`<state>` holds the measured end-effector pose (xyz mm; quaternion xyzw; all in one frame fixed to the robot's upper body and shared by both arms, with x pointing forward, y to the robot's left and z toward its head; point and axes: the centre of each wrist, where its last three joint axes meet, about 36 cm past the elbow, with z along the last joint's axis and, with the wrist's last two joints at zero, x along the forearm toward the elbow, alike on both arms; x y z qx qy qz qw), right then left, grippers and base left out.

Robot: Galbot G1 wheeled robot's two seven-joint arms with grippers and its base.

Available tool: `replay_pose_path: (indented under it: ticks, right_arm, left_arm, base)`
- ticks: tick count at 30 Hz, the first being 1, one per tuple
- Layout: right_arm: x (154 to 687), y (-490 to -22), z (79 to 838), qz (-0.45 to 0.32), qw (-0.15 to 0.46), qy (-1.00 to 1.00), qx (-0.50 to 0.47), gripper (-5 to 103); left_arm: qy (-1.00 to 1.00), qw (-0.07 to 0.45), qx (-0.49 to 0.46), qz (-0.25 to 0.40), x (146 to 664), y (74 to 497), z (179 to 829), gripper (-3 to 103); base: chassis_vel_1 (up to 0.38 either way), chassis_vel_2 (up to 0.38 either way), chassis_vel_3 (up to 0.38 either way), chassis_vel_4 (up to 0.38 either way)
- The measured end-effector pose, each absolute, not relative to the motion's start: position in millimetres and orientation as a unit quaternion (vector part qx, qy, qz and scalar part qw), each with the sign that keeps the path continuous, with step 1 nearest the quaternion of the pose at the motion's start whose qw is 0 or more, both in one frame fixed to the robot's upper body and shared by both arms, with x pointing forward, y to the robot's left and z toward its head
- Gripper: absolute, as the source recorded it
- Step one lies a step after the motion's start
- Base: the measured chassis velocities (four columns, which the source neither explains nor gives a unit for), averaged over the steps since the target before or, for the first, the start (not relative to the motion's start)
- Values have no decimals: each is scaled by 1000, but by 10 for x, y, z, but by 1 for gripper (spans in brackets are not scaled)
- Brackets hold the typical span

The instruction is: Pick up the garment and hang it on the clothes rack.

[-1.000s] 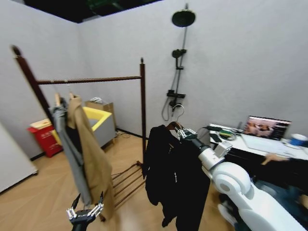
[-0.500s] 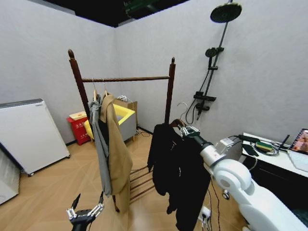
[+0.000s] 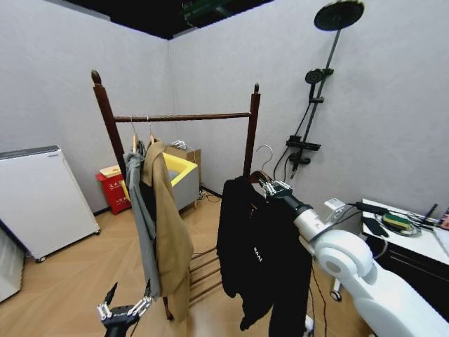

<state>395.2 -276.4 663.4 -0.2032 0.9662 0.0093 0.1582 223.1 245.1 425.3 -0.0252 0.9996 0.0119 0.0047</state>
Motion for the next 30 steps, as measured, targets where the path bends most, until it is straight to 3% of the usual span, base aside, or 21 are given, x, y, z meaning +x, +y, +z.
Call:
replay_pose_path:
  ticks: [5, 14, 17, 26, 30]
  right_arm:
    - [4044, -2737, 6954, -4, 176, 961, -215, 9]
    - [4679, -2449, 7519, -29, 193, 952, -238, 9]
    - [5154, -2166, 7644, -20, 183, 954, -238, 9]
    - [5849, -1608, 7710, -29, 170, 958, -230, 9]
    - [6168, -1075, 7712, -26, 171, 956, -238, 9]
  left_arm:
    - [1000, 5, -25, 12, 2231, 2451, 4253, 100]
    - [1000, 5, -25, 12, 2231, 2450, 4253, 100]
    - [1000, 5, -25, 12, 2230, 2451, 4252, 100]
    - [1000, 5, -26, 12, 2231, 2451, 4253, 100]
    - [1000, 5, -25, 12, 2231, 2451, 4253, 100]
  base:
    - [-215, 199, 204, -198]
    - [-15, 22, -8, -12]
    - [47, -48, -34, 62]
    - [5, 1, -3, 6]
    - [0, 0, 0, 0]
